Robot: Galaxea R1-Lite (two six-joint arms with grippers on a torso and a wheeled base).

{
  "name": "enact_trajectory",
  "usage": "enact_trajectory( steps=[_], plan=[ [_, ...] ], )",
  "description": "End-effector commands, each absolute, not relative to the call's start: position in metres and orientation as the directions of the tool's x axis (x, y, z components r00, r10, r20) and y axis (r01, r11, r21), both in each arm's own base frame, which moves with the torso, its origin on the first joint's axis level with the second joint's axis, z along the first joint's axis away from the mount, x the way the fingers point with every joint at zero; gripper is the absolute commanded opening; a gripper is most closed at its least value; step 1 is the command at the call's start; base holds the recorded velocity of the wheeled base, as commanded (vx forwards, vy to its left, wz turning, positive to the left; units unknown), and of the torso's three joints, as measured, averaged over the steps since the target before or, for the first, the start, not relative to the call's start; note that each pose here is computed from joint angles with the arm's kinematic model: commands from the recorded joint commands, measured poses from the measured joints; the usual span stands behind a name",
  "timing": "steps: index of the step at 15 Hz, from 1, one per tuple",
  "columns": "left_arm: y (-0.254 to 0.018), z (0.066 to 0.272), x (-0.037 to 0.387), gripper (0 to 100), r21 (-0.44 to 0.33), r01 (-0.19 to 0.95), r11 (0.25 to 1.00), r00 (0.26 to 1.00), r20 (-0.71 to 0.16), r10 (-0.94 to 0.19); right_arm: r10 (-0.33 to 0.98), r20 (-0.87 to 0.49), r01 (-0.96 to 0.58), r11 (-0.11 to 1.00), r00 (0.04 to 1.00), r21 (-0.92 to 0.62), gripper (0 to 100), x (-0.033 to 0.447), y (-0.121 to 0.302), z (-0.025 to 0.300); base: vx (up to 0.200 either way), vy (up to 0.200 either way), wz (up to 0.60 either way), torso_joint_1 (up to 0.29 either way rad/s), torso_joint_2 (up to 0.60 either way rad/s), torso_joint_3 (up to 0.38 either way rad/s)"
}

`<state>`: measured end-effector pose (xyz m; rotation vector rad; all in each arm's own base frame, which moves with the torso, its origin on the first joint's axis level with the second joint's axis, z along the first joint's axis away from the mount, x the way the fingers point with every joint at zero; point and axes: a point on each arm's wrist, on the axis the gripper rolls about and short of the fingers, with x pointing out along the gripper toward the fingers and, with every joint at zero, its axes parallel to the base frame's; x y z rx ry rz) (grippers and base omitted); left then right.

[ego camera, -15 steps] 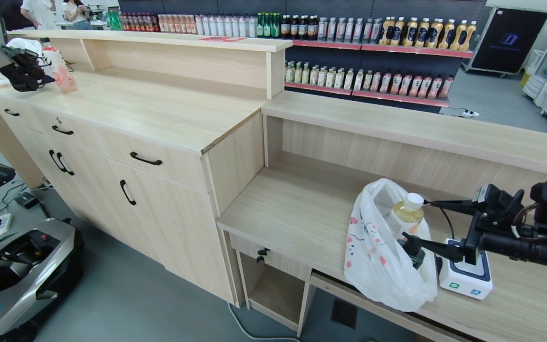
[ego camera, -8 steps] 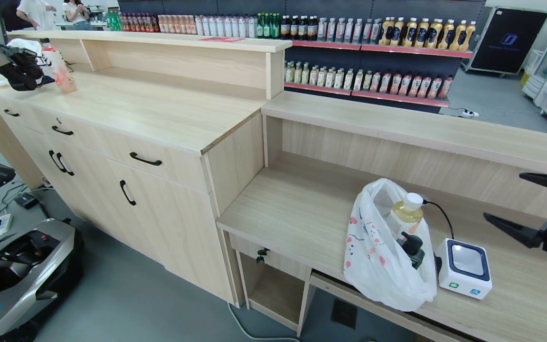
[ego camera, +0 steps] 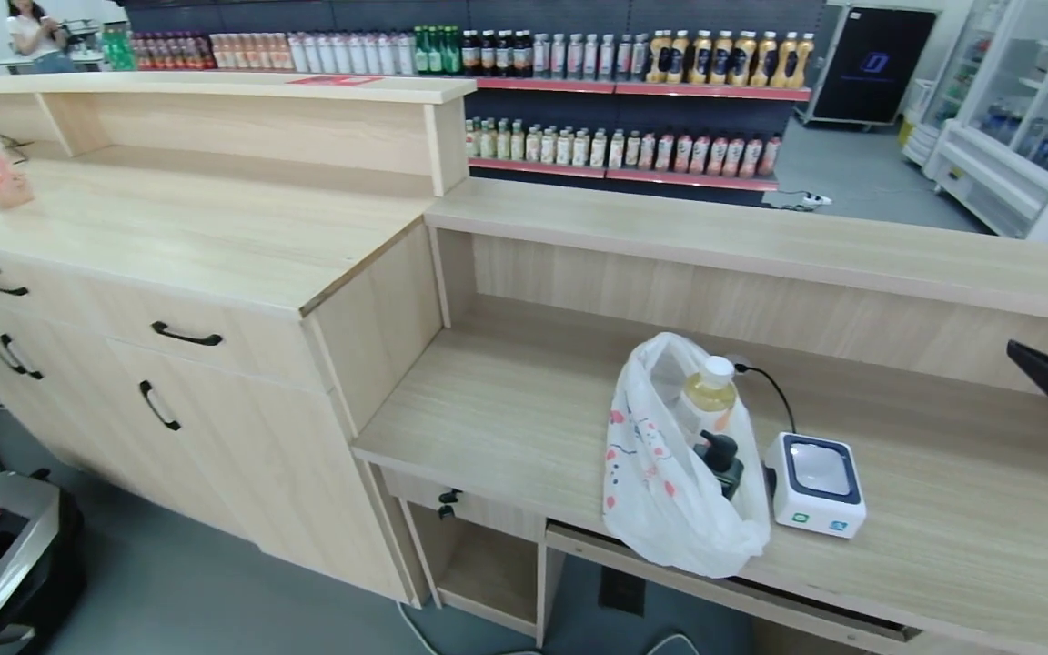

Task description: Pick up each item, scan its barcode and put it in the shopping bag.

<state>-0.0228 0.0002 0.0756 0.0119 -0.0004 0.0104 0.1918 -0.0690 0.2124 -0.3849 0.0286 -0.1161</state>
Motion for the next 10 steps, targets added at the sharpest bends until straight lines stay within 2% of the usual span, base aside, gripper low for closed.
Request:
enact_trajectory(
  steps=[1, 4, 7, 10],
  plan=[
    [0.000, 0.075, -0.023, 0, 0.012, -0.011, 1.000, 1.000, 0.000, 0.011, -0.178, 0.044, 0.183, 0.940, 0.983, -0.289, 100, 0.197, -0.051, 0.226, 0.000, 0.000, -0.60, -0.002, 0.01, 0.002],
    [0.000, 0.075, -0.023, 0, 0.012, -0.011, 1.000, 1.000, 0.000, 0.011, -0.314, -0.002, 0.307, 0.929, 0.950, -0.206, 100, 0.195, -0.045, 0.213, 0.000, 0.000, -0.60, -0.004, 0.00, 0.002],
    [0.000, 0.075, -0.023, 0, 0.012, -0.011, 1.000, 1.000, 0.000, 0.011, -0.318, -0.020, 0.317, 0.948, 0.948, -0.036, 100, 0.174, -0.040, 0.202, 0.000, 0.000, 0.00, 0.000, 0.00, 0.000],
    [0.000, 0.075, -0.023, 0, 0.012, -0.011, 1.000, 1.000, 0.000, 0.011, -0.302, -0.066, 0.300, 0.953, 0.951, -0.031, 100, 0.134, -0.020, 0.191, 0.000, 0.000, 0.00, 0.000, 0.00, 0.000]
  ],
)
